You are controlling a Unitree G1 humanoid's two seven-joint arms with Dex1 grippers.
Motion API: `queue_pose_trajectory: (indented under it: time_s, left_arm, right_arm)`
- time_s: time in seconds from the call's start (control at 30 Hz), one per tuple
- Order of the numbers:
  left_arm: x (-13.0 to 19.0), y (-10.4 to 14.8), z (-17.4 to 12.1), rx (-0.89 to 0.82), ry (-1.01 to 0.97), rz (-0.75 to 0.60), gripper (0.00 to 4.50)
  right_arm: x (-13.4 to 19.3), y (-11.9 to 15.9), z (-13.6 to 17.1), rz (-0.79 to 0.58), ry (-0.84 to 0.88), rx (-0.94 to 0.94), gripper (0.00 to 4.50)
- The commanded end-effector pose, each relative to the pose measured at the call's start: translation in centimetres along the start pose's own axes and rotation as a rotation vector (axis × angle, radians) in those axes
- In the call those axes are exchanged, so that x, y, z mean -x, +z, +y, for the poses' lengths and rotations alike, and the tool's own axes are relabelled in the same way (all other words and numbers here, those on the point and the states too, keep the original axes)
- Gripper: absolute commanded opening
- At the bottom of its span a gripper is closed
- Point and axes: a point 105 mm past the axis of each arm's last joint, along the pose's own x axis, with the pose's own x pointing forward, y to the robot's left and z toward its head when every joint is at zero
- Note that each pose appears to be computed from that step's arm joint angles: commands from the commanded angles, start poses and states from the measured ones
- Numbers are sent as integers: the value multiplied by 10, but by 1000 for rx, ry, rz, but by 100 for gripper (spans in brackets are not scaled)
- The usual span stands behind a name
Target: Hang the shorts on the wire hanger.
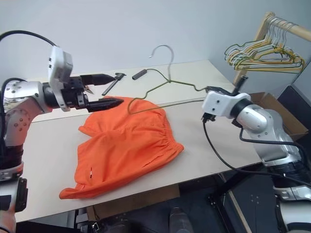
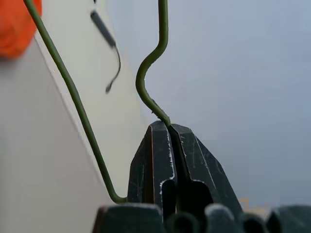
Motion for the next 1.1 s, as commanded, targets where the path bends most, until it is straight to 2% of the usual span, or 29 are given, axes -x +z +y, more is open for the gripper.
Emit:
queue_pose_trajectory:
  time_s: [0.03, 0.3, 0.63, 0.77, 1.1]
  left_arm:
    - [-7, -8, 6, -25, -5, 57, 450]
    - [-23, -28, 14, -16, -13, 128, 450]
    - [-19, -52, 14, 34, -15, 196, 450]
    - [-17, -58, 16, 43, 0, 214, 334]
    - [-16, -57, 10, 59, -19, 192, 1]
  right_arm:
    - [-4, 19, -14, -81, -37, 45, 2]
    - [-12, 33, -18, -138, -40, 66, 2]
    - [-14, 39, -24, -154, -57, 67, 2]
    - [-13, 39, -26, -148, -66, 68, 0]
    - [-12, 36, -30, -120, -87, 48, 0]
